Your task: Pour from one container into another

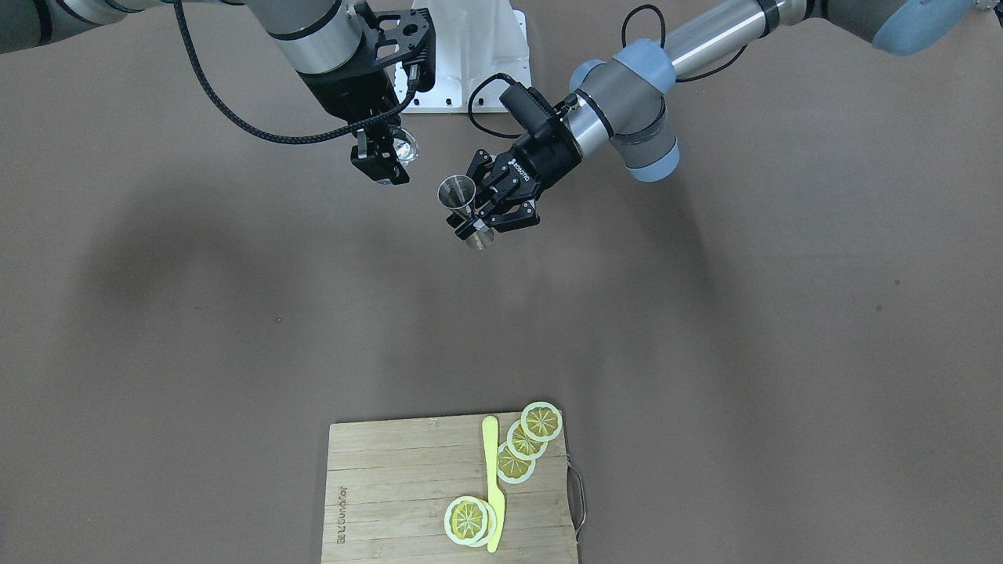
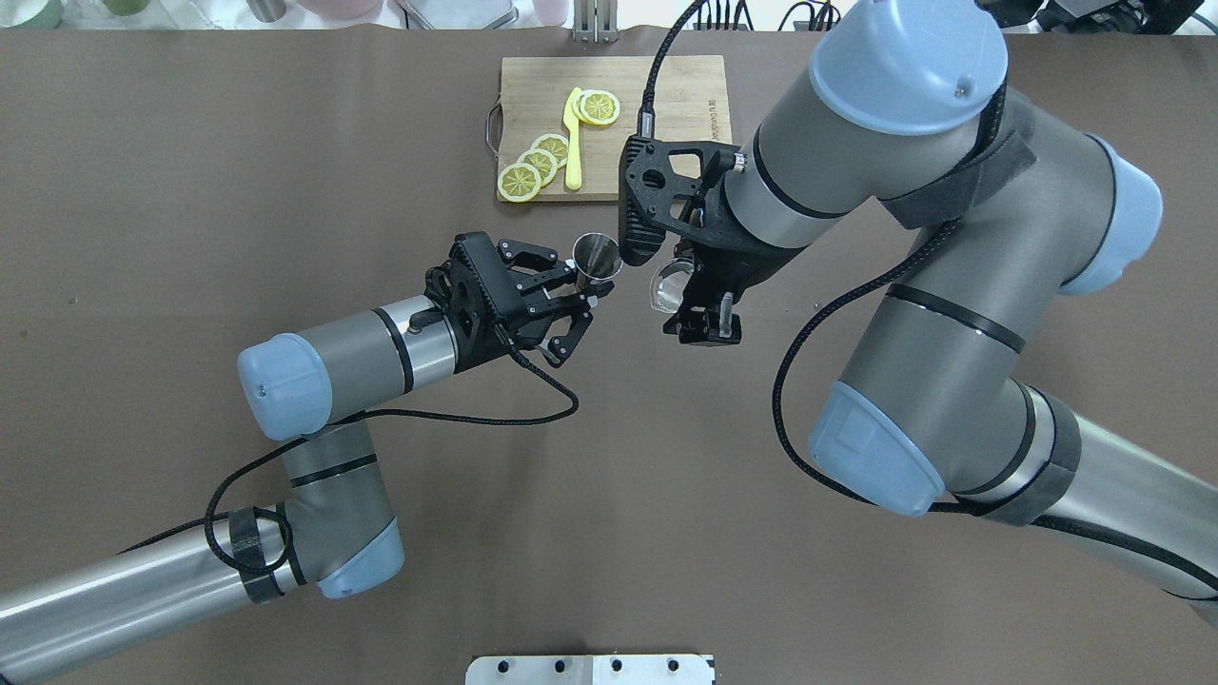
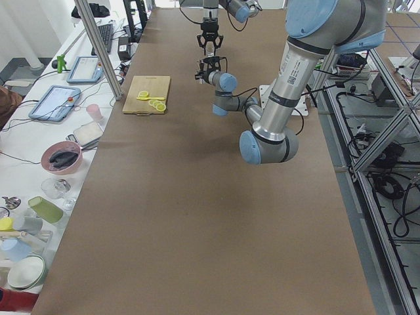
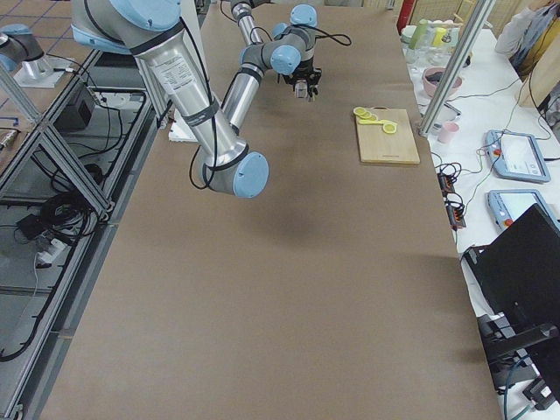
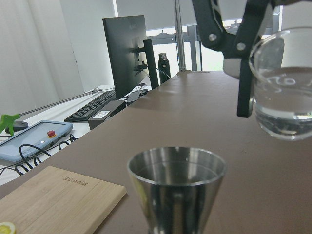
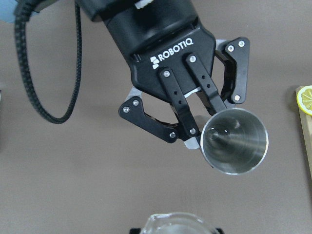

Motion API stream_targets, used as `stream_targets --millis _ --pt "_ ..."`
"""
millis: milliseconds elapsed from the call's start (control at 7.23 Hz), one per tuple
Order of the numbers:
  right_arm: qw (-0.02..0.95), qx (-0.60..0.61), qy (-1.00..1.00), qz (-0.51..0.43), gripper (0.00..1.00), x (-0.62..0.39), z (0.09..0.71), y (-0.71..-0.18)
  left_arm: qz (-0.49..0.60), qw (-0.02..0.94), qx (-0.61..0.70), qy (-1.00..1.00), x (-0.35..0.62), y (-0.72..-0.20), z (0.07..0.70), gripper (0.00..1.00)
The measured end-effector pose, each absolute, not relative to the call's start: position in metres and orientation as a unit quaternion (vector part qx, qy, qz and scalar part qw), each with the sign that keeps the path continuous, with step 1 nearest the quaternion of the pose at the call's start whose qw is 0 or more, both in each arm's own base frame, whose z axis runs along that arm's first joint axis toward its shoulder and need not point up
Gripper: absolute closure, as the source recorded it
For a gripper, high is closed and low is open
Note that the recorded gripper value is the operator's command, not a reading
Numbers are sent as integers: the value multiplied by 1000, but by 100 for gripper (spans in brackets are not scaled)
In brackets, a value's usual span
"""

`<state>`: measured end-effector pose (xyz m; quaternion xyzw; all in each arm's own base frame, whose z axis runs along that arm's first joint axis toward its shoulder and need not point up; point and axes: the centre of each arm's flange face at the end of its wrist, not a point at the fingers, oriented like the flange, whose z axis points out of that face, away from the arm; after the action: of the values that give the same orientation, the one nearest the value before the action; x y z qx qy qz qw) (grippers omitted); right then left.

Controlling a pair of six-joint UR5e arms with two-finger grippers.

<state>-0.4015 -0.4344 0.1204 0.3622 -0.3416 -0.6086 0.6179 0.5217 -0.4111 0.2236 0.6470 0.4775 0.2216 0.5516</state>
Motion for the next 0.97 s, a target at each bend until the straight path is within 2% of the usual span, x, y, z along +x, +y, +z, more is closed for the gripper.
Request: stream_targets --millis 968 --pt "593 368 -323 -639 100 -413 110 -480 224 552 645 479 522 -408 228 100"
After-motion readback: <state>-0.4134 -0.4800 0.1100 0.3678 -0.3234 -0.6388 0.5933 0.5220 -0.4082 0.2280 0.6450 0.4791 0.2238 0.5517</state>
